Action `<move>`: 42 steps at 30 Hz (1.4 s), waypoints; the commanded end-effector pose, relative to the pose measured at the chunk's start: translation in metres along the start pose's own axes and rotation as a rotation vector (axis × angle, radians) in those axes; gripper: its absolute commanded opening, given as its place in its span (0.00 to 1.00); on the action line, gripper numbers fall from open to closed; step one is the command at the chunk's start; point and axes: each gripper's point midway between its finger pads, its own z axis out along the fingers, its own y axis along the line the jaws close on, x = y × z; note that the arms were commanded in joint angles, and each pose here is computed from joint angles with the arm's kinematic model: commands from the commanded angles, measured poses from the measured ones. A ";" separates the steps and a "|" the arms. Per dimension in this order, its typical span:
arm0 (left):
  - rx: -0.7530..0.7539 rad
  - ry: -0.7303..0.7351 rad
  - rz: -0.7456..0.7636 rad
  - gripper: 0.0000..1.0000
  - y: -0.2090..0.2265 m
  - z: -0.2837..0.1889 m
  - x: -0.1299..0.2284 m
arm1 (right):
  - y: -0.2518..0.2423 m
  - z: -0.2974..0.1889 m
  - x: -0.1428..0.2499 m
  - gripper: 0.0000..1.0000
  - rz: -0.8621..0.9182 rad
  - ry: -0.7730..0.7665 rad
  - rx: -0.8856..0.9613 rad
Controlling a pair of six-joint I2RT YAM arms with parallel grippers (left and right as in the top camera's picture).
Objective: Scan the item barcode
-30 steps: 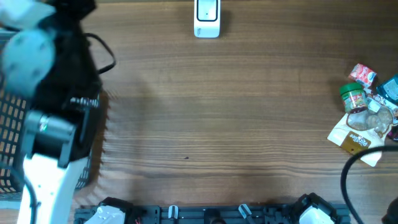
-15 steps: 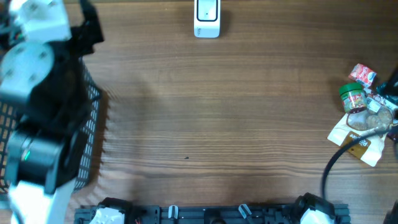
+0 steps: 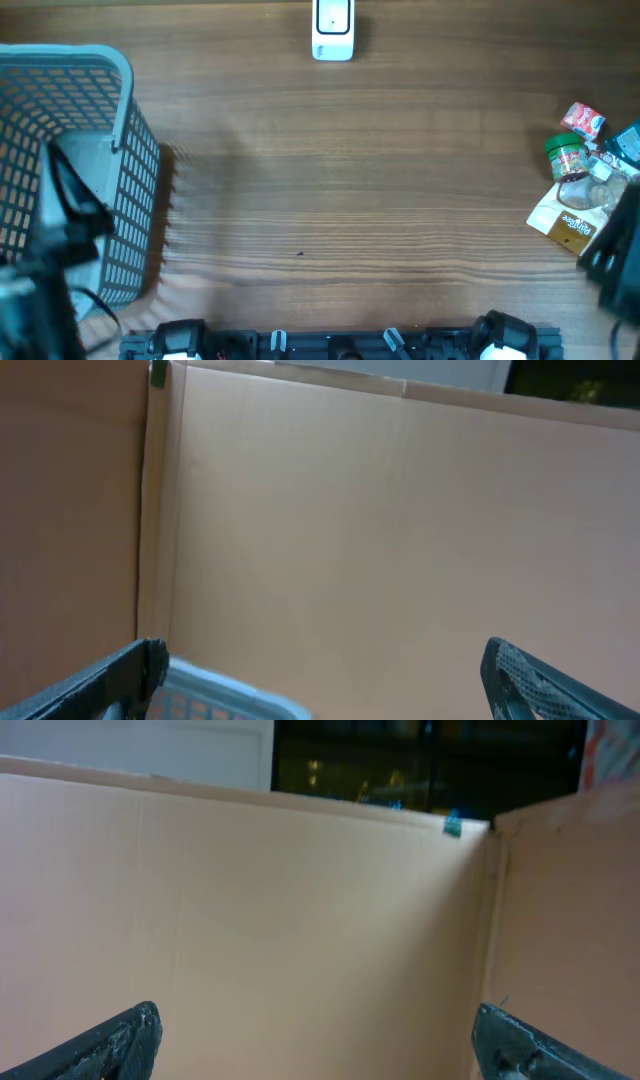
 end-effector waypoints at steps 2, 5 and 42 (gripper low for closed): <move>0.082 -0.018 -0.017 1.00 -0.005 -0.037 0.031 | 0.020 -0.069 -0.012 1.00 -0.049 -0.127 -0.026; 0.133 -0.085 -0.021 1.00 -0.010 -0.059 0.031 | 0.032 -0.101 -0.023 1.00 -0.063 -0.199 -0.066; 0.319 -0.214 0.007 1.00 -0.036 -0.134 0.021 | 0.057 -0.102 0.030 1.00 -0.375 -0.244 -0.198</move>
